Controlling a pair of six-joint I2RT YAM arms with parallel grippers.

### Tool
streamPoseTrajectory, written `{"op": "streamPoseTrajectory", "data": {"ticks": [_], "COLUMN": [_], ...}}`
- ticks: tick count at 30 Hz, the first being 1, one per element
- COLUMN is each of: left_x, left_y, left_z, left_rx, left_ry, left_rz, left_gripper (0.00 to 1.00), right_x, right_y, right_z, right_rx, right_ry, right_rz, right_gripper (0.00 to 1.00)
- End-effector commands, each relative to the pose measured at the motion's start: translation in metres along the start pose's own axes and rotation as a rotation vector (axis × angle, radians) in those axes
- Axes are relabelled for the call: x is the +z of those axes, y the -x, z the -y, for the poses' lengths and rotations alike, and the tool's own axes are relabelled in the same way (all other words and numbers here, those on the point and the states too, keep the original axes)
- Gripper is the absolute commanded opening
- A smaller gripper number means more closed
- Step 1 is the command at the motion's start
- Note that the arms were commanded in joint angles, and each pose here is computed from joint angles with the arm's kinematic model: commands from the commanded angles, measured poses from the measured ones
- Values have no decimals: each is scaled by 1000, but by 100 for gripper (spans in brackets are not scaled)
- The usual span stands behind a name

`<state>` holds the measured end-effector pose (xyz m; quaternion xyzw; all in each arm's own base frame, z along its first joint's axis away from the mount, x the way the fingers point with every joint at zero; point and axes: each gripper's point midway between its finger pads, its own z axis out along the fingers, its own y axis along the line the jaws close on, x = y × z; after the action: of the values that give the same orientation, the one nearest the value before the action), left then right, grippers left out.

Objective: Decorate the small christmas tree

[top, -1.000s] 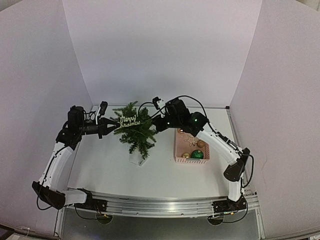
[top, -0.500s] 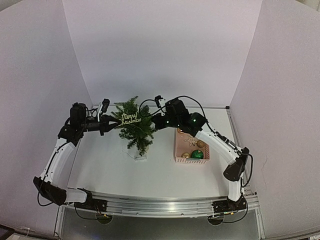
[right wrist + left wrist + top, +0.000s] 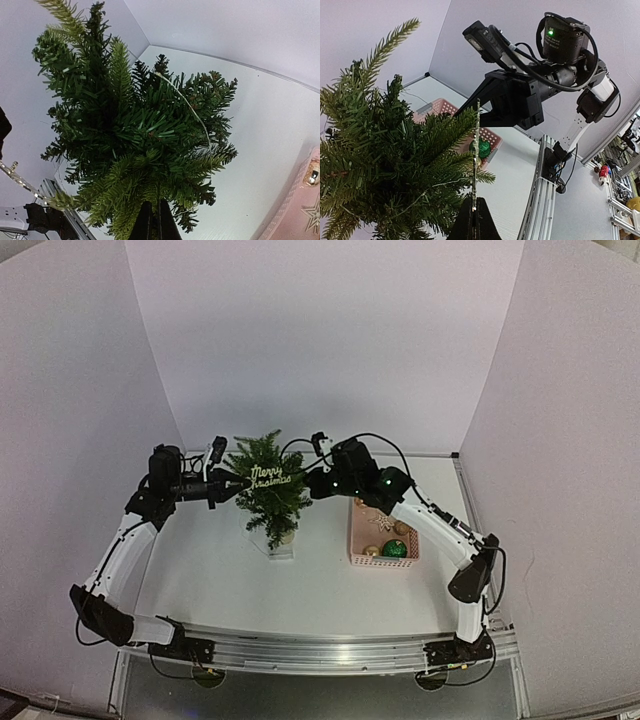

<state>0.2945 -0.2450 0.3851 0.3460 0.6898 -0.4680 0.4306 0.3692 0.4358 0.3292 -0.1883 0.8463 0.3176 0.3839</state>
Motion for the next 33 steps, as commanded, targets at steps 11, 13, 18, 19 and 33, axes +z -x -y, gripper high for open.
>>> {"op": "streamPoseTrajectory", "data": {"ticks": [11, 13, 18, 19, 33], "left_x": [15, 13, 20, 21, 29], "left_y": [-9, -9, -28, -31, -53], "left_z": [-22, -17, -27, -28, -29], "left_rx": [-63, -30, -37, -34, 29], "left_ry": [39, 33, 40, 39, 30], "left_rz": [72, 79, 19, 12, -24], "left_gripper": [0, 0, 0, 0, 0], "right_x": [-24, -25, -27, -26, -19], "right_y": [9, 9, 7, 7, 6], "right_z": [-9, -9, -16, -16, -28], "right_rx": [12, 7, 0, 0, 8], "right_ry": [35, 36, 74, 78, 149], "right_rz": [38, 40, 33, 33, 22], "right_gripper": [20, 20, 24, 24, 25]}}
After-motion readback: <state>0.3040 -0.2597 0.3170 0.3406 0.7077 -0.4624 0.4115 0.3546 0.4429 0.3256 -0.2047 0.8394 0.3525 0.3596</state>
